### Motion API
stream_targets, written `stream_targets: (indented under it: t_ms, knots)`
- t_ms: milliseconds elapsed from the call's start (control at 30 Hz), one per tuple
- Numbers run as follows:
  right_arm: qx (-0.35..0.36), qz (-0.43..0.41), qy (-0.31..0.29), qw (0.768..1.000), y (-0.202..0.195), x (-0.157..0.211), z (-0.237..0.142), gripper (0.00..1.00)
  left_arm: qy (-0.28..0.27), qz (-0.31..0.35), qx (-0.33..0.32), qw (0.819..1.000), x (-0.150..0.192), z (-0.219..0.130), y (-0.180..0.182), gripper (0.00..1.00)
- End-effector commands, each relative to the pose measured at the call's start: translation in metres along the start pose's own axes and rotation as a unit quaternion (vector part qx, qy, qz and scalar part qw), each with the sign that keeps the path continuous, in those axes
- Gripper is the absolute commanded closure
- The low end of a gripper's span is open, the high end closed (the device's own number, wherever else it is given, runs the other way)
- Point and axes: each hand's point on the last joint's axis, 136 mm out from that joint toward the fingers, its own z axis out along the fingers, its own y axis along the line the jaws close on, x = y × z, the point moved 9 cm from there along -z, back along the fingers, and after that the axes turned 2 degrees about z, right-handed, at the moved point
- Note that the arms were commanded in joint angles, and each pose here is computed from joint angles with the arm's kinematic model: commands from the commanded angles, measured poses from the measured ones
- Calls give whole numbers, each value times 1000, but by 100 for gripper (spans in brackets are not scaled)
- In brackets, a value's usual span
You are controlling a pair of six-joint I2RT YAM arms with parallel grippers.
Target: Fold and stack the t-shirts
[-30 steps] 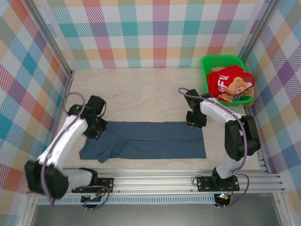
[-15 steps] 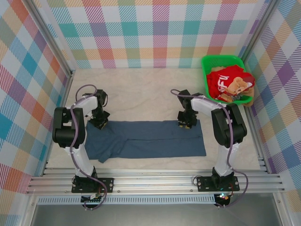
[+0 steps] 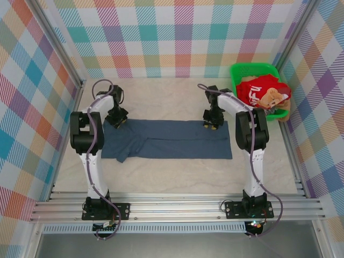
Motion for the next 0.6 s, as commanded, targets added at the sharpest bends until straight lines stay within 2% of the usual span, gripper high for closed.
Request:
stream_targets:
  t_ms: [0, 100, 200, 267, 367, 467, 567]
  knots:
    - [-3, -39, -15, 999, 2, -4, -15, 66, -34, 16, 19, 999, -3, -48, 14, 59]
    - [-31, -56, -41, 997, 9, 2, -41, 60, -36, 38, 27, 998, 11, -66, 39, 58]
    - [-64, -75, -41, 994, 17, 16, -54, 57, -2, 74, 41, 996, 27, -50, 66, 60]
    - [-111, -86, -28, 990, 24, 28, -56, 56, 13, 87, 49, 995, 32, -41, 78, 60]
    - [-205, -112, -11, 972, 37, 46, -55, 53, 15, 121, 73, 990, 32, -32, 84, 61]
    - [-254, -106, 20, 961, 42, 55, -48, 53, 20, 141, 83, 986, 29, -22, 85, 64]
    - [-272, -91, 38, 957, 42, 60, -41, 52, 27, 154, 76, 985, 29, -12, 86, 65]
